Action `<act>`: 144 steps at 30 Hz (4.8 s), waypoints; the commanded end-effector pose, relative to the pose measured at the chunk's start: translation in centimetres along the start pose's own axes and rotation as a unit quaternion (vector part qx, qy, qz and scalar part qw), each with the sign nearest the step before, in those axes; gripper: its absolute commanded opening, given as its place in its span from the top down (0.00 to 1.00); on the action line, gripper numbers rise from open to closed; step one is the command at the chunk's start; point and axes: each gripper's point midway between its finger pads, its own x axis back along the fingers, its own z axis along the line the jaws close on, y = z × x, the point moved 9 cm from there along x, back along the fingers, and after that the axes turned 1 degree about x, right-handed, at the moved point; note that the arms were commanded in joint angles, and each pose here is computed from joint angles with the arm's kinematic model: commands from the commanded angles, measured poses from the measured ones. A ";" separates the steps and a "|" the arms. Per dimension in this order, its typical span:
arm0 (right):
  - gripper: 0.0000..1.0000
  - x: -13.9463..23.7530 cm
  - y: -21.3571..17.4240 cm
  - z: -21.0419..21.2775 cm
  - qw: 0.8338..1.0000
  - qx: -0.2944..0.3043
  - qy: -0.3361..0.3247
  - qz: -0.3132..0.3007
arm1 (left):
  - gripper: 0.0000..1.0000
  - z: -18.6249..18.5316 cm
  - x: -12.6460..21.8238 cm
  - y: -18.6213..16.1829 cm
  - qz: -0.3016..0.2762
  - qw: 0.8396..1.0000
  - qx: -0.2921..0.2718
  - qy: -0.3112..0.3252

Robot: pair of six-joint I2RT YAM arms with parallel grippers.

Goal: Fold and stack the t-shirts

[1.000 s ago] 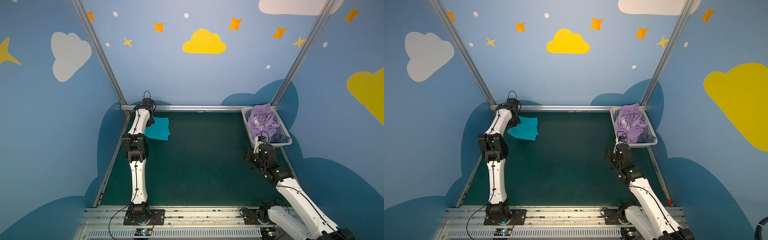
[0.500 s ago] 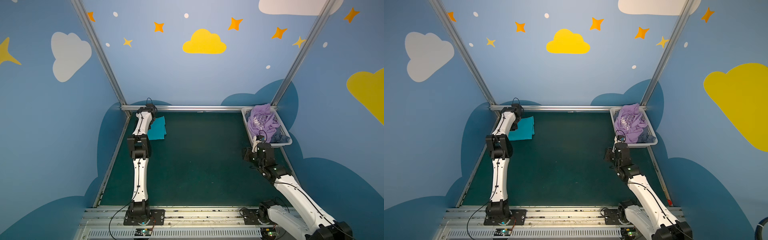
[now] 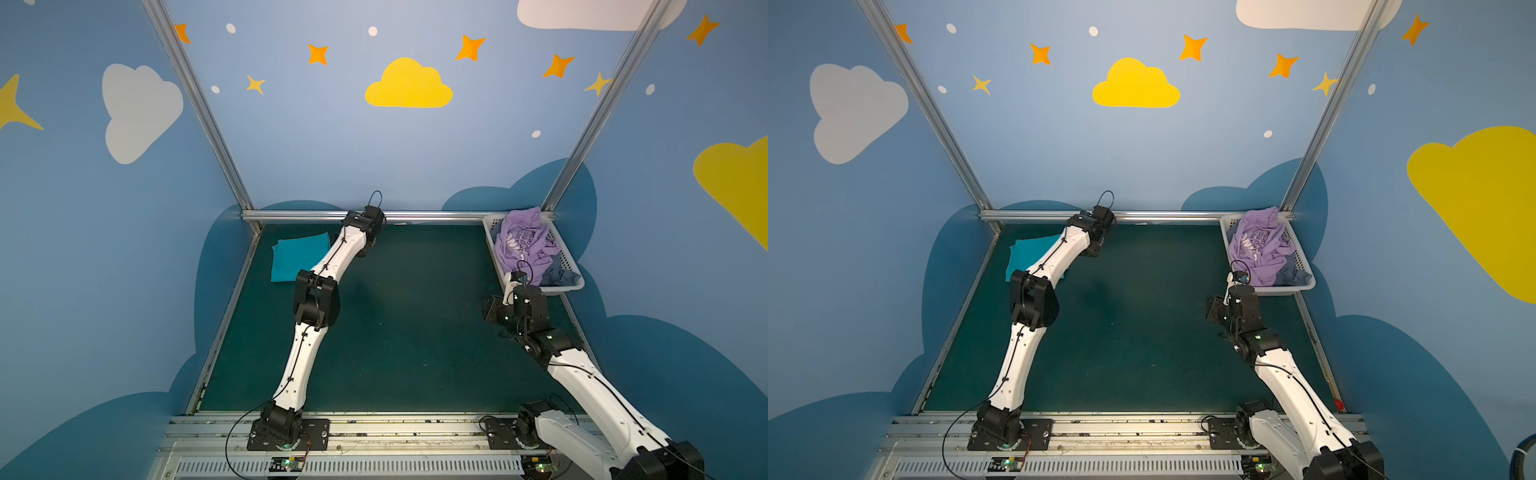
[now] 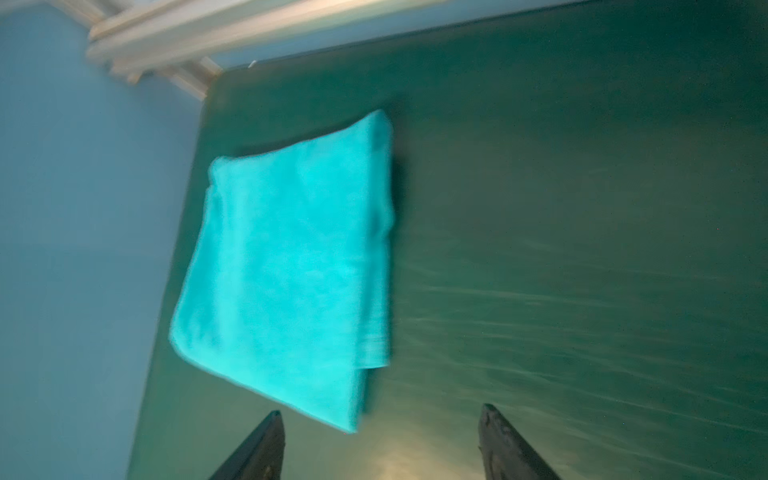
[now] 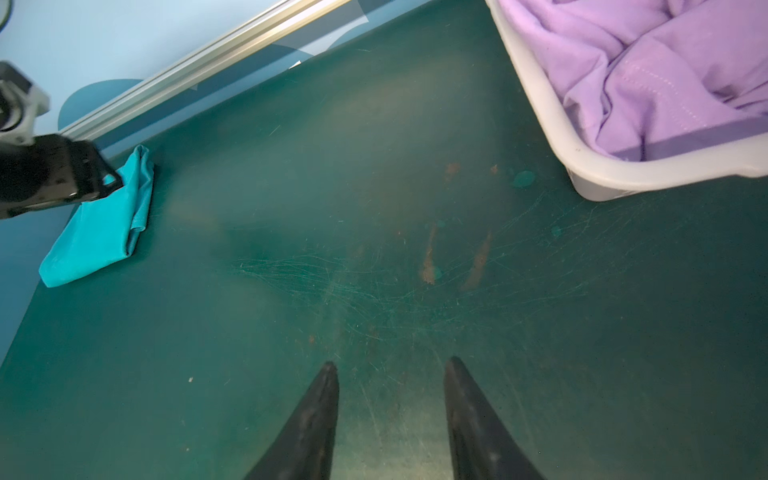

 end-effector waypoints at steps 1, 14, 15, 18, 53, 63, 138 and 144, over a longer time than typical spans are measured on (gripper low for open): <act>0.56 0.7 0.6 0.2 1.000 -0.002 0.004 -0.010 | 0.23 1.5 -4.1 -1.1 0.046 0.997 -0.004 0.058; 0.55 -0.5 0.5 0.5 1.000 -0.019 0.010 0.011 | 0.36 5.6 -10.2 -1.3 0.117 0.989 0.082 0.029; 0.55 -0.6 0.5 0.5 1.000 -0.023 0.010 0.015 | 0.38 6.1 -10.5 -1.2 0.118 0.989 0.082 0.032; 0.55 -0.7 0.4 0.5 0.999 -0.029 0.008 0.023 | 0.53 7.1 -11.5 -1.5 0.134 0.987 0.080 0.031; 0.55 -1.5 -0.3 0.5 0.997 -0.054 0.011 0.056 | 0.94 5.3 -9.6 -5.2 0.176 0.983 0.027 0.030; 0.54 -1.6 -0.4 0.4 0.997 -0.055 0.009 0.057 | 0.65 6.8 -7.7 -4.3 0.173 0.983 0.053 0.000; 0.50 4.1 2.8 0.8 0.999 0.000 -0.035 -0.013 | 0.20 19.3 12.1 -2.6 -0.134 0.943 0.288 -0.102; 0.35 8.2 2.6 -0.5 0.992 0.005 -0.050 -0.120 | 0.06 22.0 11.6 -10.2 -0.188 0.911 0.356 -0.091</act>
